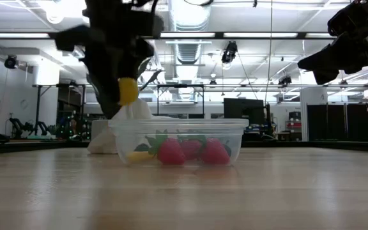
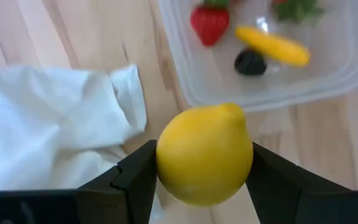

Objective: Pick and placing Produce into tupperware
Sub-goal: Put the lemon into the bin

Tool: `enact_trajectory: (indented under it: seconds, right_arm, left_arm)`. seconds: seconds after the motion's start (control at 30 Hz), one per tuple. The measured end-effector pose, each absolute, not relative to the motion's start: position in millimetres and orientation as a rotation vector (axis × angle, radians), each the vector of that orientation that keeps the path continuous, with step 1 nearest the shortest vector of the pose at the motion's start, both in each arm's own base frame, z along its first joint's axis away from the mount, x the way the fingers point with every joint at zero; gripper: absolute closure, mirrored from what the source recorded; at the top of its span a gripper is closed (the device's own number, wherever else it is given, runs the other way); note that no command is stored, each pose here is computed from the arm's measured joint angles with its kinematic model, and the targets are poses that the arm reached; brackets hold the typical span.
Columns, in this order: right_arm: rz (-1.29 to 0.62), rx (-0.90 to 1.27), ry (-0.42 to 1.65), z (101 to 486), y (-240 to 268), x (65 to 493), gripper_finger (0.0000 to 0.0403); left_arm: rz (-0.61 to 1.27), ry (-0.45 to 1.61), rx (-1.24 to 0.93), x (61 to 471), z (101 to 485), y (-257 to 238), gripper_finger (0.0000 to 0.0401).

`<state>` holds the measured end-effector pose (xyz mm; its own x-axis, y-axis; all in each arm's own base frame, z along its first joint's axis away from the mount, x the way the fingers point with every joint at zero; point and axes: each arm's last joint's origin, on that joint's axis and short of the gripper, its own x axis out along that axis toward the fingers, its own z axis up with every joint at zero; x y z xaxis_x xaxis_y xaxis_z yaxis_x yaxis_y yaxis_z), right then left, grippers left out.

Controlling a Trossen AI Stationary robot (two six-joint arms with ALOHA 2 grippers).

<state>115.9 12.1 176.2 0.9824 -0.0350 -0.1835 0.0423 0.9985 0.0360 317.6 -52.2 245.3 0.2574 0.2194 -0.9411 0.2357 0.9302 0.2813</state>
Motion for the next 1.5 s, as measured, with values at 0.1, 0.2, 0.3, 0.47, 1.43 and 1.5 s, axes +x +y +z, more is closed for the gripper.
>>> enact_trajectory:
  seconds: [0.1, 0.2, 0.3, 0.47, 1.43, 1.5]
  right_arm:
    - [-0.039, 0.04, 0.184, 176, 12, 116, 0.0394]
    - [-0.039, 0.04, 0.184, 176, 12, 116, 0.0394]
    - [-0.039, 0.04, 0.184, 176, 12, 116, 0.0394]
    - [-0.039, 0.039, 0.184, 176, 12, 116, 0.0394]
    - [-0.038, 0.04, 0.184, 176, 12, 116, 0.0394]
    - [-0.038, 0.04, 0.184, 176, 12, 116, 0.0394]
  left_arm:
    - [-0.018, 1.27, 0.4, 322, 254, -57, 0.0212]
    - [-0.065, 1.184, 0.359, 330, 258, -62, 0.0212]
    - [-0.123, 1.105, 0.333, 337, 260, -68, 0.0212]
    - [-0.144, 1.099, 0.335, 347, 248, -72, 0.0212]
    - [-0.175, 1.226, 0.42, 372, 201, -75, 0.0177]
    - [-0.175, 1.226, 0.419, 372, 201, -75, 0.0176]
